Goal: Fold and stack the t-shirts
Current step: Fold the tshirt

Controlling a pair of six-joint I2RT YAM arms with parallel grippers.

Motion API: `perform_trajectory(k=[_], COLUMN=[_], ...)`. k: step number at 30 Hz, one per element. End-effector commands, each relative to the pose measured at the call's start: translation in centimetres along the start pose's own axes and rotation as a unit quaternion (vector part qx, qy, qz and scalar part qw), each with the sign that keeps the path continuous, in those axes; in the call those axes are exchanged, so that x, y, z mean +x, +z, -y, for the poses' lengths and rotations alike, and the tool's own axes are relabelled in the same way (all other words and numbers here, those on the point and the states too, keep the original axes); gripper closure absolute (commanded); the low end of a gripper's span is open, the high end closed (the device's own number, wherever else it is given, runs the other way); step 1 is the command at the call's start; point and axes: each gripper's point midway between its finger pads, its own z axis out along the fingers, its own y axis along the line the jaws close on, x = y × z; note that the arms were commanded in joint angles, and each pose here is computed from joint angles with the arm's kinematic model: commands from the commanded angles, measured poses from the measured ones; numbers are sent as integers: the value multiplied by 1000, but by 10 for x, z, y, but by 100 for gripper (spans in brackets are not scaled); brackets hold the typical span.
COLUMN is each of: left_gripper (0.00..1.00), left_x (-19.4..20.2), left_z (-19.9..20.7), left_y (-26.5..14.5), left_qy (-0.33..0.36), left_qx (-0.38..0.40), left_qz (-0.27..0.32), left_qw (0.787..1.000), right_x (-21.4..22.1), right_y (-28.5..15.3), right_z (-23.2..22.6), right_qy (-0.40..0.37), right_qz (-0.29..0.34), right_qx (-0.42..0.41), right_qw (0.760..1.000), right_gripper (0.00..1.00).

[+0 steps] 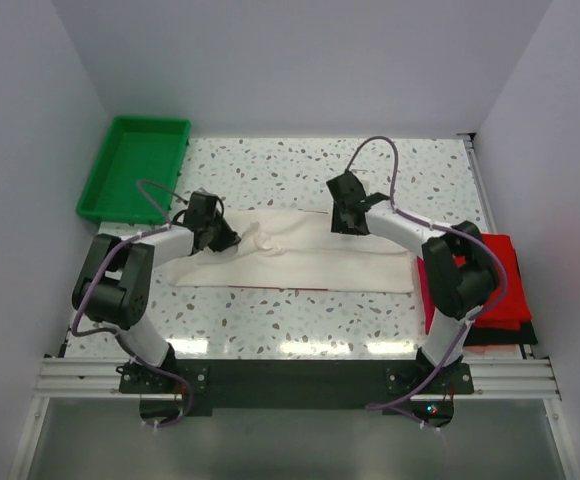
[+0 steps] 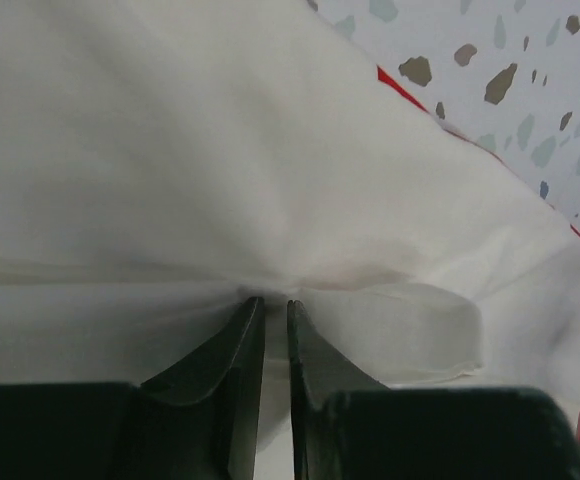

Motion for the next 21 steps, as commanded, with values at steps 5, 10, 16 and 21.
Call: perform_trajectory(k=[5, 10, 16, 21], left_gripper=[82, 84, 85, 90], left_x=[-13, -30, -69, -92], left_z=[7, 4, 20, 48], left_y=[30, 52, 75, 104], left_qy=[-22, -3, 33, 60], left_qx=[-6, -64, -95, -78], left_qz=[19, 17, 48, 47], left_qw=[1000, 998, 994, 994], right_x=[31, 66, 107, 130], right_y=[33, 40, 20, -11], right_z=[50, 44, 17, -28], right_qy=[-20, -5, 76, 179], right_qz=[-54, -103, -146, -148], right_qx=[87, 61, -45, -145], right_qw=[995, 993, 985, 962], right_gripper=[53, 53, 52, 52])
